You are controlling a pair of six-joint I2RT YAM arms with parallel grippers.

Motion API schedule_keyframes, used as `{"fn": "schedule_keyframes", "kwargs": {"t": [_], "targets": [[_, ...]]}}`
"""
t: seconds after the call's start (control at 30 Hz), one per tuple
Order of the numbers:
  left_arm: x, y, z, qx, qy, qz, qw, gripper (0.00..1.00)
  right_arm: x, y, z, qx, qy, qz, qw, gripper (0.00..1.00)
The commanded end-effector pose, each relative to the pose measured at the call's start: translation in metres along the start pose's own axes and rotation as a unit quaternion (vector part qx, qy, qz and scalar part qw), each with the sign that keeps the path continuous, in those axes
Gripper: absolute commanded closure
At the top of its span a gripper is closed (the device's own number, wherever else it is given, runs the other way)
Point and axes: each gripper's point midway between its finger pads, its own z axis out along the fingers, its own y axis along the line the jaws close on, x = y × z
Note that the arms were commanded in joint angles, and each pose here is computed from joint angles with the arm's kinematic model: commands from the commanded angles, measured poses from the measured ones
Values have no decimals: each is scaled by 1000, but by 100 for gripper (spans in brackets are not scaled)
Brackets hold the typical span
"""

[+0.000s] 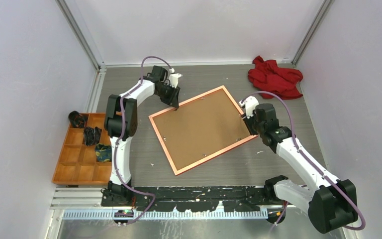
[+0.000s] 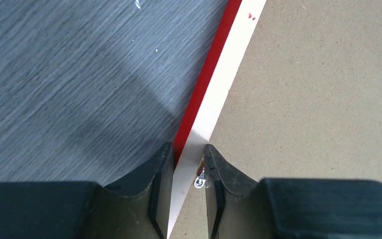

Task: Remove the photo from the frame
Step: Release the photo frame item from the photo frame.

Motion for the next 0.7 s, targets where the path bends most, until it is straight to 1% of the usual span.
{"fn": "schedule_keyframes", "kwargs": {"t": [0.0, 0.13, 0.2, 0.27, 0.67], "targets": [[19, -10, -9, 15, 29, -15, 999, 72, -14, -8, 4, 19, -26, 2, 999, 99], [21, -11, -8, 22, 34, -11, 999, 73, -13, -7, 5, 18, -29, 0, 999, 99], [22, -7, -7, 19, 40, -19, 999, 77, -12, -7, 8, 20, -27, 1, 999, 99], [21, -4, -8, 18, 41, -25, 999, 79, -12, -8, 9, 23, -27, 3, 999, 99], [23, 6, -1, 21, 61, -55, 996, 77, -15, -13, 8, 35, -32, 7, 999, 99]]}}
